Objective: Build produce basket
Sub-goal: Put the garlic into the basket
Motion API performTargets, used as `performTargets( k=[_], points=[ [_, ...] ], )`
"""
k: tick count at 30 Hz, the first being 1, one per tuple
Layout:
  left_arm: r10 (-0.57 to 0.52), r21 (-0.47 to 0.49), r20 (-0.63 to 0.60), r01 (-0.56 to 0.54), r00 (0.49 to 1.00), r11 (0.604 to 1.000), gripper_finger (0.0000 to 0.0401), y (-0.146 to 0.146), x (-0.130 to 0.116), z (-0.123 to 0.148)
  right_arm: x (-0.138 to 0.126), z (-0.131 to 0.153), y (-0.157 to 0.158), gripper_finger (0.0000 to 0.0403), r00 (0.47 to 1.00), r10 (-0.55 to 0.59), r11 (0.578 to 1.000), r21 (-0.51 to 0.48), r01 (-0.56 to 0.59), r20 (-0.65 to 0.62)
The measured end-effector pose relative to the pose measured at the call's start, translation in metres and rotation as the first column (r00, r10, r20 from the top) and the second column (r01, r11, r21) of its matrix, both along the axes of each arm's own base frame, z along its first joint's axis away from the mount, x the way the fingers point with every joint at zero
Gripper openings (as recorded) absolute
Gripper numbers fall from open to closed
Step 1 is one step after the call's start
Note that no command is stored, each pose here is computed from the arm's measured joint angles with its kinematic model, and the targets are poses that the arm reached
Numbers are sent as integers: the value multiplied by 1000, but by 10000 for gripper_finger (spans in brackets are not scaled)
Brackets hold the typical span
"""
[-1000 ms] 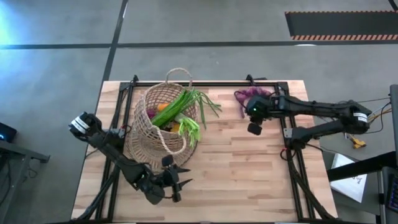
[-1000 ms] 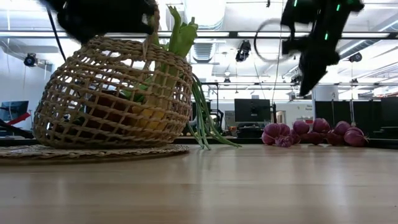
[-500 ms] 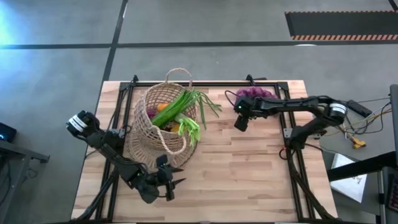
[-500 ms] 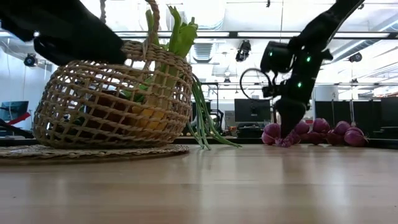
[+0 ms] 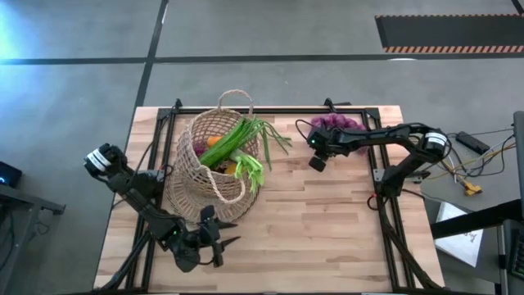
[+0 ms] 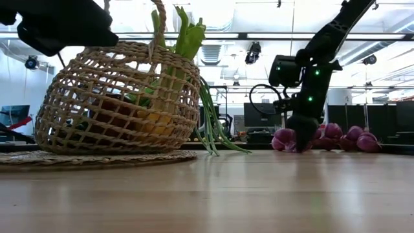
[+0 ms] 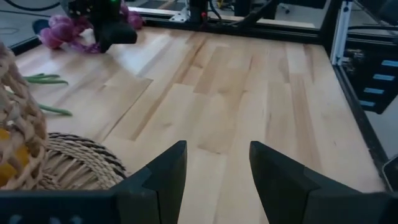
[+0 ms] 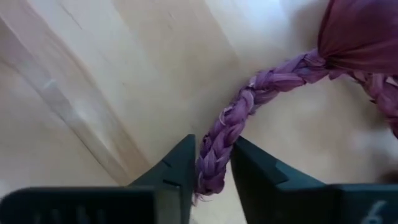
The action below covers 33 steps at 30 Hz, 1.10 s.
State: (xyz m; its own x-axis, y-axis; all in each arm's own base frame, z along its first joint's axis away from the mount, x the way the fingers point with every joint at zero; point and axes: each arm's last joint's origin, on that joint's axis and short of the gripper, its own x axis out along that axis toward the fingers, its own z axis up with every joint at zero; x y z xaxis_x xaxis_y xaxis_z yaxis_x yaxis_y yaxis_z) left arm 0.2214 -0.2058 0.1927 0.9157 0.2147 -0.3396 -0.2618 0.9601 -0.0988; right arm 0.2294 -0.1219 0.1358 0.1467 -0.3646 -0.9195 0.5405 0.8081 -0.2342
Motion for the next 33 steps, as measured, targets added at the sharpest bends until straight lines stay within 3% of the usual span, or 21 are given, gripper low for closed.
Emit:
performTargets(
  k=[5, 8, 13, 17, 21, 28, 33],
  points=[
    [3, 10, -1, -3, 1000, 1000, 160, 0, -2, -2, -2, 4, 1, 27, 999, 45, 998, -37, -46, -27],
    [-6, 9, 0, 6, 1000, 1000, 160, -2, -4, -2, -1, 15, 7, 17, 997, 74, 993, -93, -75, -12],
    [-17, 3, 16, 17, 1000, 1000, 160, -4, -8, 3, -1, 54, 23, 15, 985, 129, 980, -167, -109, 117],
    [-39, 17, 44, 38, 998, 999, 160, -4, -11, 16, -3, 99, 39, 15, 945, 203, 959, -246, -139, 258],
    [-81, 30, 102, 78, 991, 996, 160, -2, -18, 39, -5, 151, 59, 14, 864, 328, 918, -345, -196, 382],
    [-158, 5, 198, 160, 967, 987, 160, 4, -46, 80, -8, 241, 87, 13, 698, 520, 826, -498, -264, 492],
    [-217, 3, 253, 223, 943, 975, 160, 10, -67, 104, 2, 293, 99, 13, 533, 653, 748, -570, -342, 538]
  ],
)
